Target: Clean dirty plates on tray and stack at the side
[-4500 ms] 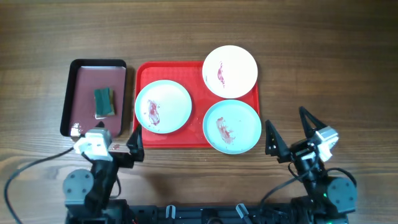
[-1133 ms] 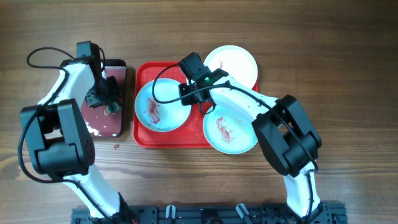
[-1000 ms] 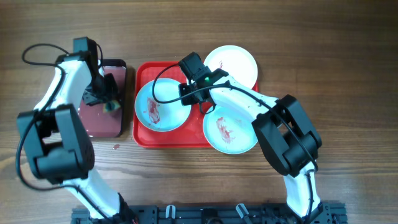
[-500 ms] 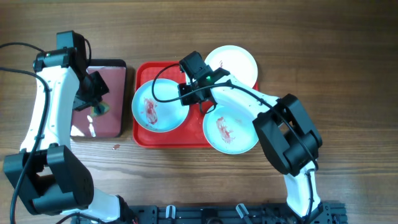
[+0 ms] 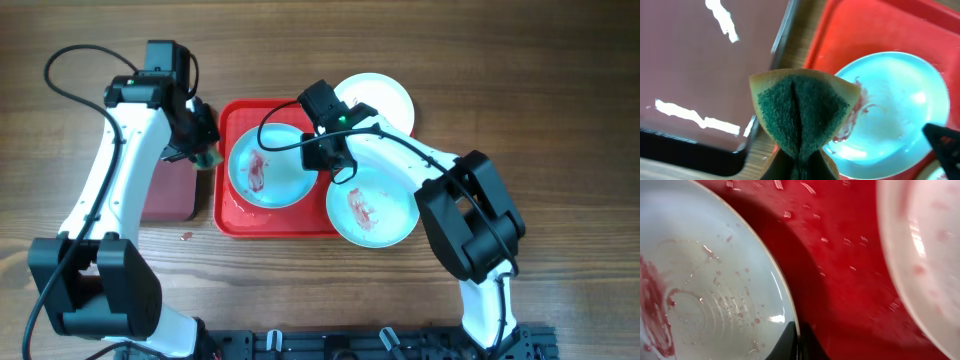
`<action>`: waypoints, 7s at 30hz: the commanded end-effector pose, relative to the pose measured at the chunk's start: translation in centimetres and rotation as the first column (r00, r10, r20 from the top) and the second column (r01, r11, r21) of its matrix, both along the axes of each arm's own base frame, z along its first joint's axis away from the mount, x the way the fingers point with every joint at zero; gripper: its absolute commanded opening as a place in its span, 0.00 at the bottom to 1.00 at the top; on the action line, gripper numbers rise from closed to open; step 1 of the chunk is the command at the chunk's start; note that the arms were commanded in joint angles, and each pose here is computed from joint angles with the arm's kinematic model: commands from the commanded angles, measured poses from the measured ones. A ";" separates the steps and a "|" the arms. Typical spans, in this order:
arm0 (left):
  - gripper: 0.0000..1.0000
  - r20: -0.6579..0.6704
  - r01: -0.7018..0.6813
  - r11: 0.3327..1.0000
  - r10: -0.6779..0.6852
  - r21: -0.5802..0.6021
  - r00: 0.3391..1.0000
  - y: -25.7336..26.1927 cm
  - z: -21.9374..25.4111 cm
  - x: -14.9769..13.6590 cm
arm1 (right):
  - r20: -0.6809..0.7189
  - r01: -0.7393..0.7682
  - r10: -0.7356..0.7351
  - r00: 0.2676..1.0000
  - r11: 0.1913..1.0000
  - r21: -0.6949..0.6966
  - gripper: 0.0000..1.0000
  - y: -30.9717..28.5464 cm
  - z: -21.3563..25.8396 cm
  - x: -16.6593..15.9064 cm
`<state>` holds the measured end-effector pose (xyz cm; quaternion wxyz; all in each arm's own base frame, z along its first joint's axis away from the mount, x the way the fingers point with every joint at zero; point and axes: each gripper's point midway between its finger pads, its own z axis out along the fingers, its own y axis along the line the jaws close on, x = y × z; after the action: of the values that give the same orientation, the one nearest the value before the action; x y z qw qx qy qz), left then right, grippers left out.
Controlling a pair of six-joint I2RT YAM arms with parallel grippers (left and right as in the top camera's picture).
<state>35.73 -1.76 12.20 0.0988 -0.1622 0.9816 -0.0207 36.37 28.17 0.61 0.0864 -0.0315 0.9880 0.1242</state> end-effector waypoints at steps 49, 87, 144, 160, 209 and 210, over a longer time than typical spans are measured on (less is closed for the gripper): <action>0.04 -0.064 0.106 0.993 -0.109 -0.045 0.992 -8.2 -11.0 2.6 | -0.088 -0.098 0.117 0.989 0.977 0.192 0.04 0.6 -1.4 -0.6; 0.04 -0.109 0.446 0.869 -0.475 -0.214 0.873 -14.5 -12.8 -0.9 | -0.204 0.019 0.051 0.978 0.946 0.325 0.04 1.4 -3.1 -0.4; 0.04 -0.049 0.156 0.976 -0.165 -0.149 0.985 -13.6 -16.1 1.0 | -0.189 -0.004 0.072 0.979 0.942 0.337 0.04 1.7 -3.0 -0.3; 0.04 -0.168 -0.546 0.748 0.524 -0.377 0.835 -14.4 -13.7 5.4 | -0.208 0.048 0.014 0.978 0.957 0.287 0.04 2.8 -3.5 -1.1; 0.04 -0.034 -0.058 0.983 0.052 -0.176 0.998 -5.6 -2.8 -1.7 | 0.267 -0.505 0.473 0.840 0.860 0.065 0.47 2.7 0.8 5.3; 0.04 -0.038 -0.075 0.981 0.069 -0.178 0.997 -5.6 -2.8 -1.7 | 0.290 -0.532 0.497 0.818 0.845 0.053 0.47 3.2 0.9 5.4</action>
<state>34.50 -6.94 10.10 0.0902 -0.1722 0.9768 -0.0901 40.88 30.47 1.58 0.1474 -0.2359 0.9341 0.2238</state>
